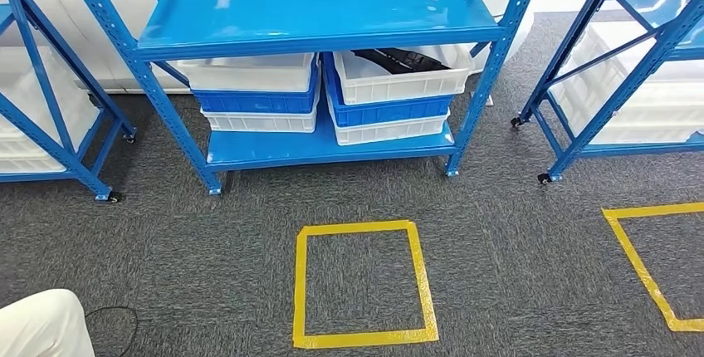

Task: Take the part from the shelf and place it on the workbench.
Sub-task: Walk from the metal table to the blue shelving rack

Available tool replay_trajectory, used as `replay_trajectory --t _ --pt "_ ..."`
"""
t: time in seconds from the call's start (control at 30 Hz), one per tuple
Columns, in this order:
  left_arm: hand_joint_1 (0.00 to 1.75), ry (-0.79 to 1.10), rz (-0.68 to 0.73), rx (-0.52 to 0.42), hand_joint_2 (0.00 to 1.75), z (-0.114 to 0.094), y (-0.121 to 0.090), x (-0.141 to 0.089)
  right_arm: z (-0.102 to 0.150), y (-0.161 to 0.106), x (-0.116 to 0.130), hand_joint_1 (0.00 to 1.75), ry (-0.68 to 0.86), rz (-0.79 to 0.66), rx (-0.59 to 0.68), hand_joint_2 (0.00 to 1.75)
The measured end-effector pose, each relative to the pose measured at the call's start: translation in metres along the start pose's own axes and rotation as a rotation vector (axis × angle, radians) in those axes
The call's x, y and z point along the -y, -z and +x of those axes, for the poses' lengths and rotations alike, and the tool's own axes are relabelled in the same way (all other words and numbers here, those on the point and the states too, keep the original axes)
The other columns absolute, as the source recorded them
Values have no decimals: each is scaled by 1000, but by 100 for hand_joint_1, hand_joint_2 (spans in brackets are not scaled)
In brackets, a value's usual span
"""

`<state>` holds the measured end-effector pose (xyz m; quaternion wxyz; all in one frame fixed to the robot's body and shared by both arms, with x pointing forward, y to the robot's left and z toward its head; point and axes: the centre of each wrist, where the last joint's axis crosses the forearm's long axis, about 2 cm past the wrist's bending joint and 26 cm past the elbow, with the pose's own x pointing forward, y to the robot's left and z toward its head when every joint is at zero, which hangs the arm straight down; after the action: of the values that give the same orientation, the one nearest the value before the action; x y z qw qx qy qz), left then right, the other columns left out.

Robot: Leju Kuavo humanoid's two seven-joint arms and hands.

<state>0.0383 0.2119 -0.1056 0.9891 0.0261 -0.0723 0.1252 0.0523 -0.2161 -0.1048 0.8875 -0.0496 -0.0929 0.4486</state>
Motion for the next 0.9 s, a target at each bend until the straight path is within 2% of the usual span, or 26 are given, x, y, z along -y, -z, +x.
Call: replay_trajectory --t 0.9 --pt "0 46 -42 8 0 -2 1 -7 -5 0 -2 0 48 -3 1 0"
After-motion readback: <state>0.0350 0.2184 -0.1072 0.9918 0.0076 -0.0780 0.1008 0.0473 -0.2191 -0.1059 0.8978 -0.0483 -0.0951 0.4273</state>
